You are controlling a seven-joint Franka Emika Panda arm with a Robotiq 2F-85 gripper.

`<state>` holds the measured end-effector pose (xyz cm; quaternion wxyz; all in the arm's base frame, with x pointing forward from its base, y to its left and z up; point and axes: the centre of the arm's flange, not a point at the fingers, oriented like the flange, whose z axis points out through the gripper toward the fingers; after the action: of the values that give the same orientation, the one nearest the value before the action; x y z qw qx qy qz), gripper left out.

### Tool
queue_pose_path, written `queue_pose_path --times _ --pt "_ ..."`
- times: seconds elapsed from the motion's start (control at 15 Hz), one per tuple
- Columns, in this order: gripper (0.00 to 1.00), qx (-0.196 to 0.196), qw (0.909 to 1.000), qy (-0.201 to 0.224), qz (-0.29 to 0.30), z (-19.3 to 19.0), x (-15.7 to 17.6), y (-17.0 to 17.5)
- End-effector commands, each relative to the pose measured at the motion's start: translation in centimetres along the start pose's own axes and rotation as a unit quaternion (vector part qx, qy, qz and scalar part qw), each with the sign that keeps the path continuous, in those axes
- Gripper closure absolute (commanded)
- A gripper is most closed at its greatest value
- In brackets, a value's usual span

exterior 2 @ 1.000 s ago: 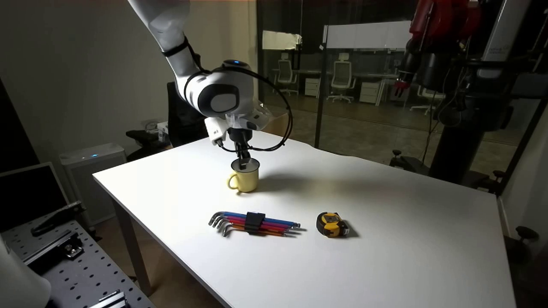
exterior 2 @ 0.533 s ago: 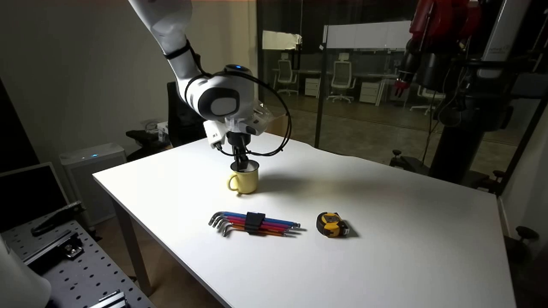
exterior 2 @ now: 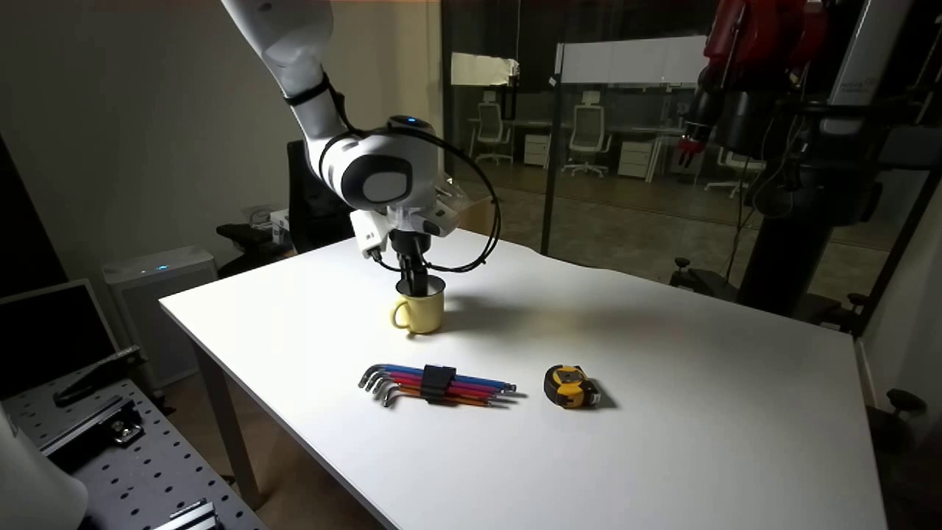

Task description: Move the cup to the right

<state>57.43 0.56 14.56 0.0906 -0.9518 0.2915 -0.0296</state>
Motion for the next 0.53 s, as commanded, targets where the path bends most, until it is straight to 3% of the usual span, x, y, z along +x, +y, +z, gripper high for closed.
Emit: queue_pose_path --times 0.0,0.47 --pt "0.00 -0.001 0.9999 0.012 -0.003 -2.3 0.3 -0.8" --pt "0.00 0.017 0.9980 0.054 -0.029 -9.5 -2.3 -3.7"
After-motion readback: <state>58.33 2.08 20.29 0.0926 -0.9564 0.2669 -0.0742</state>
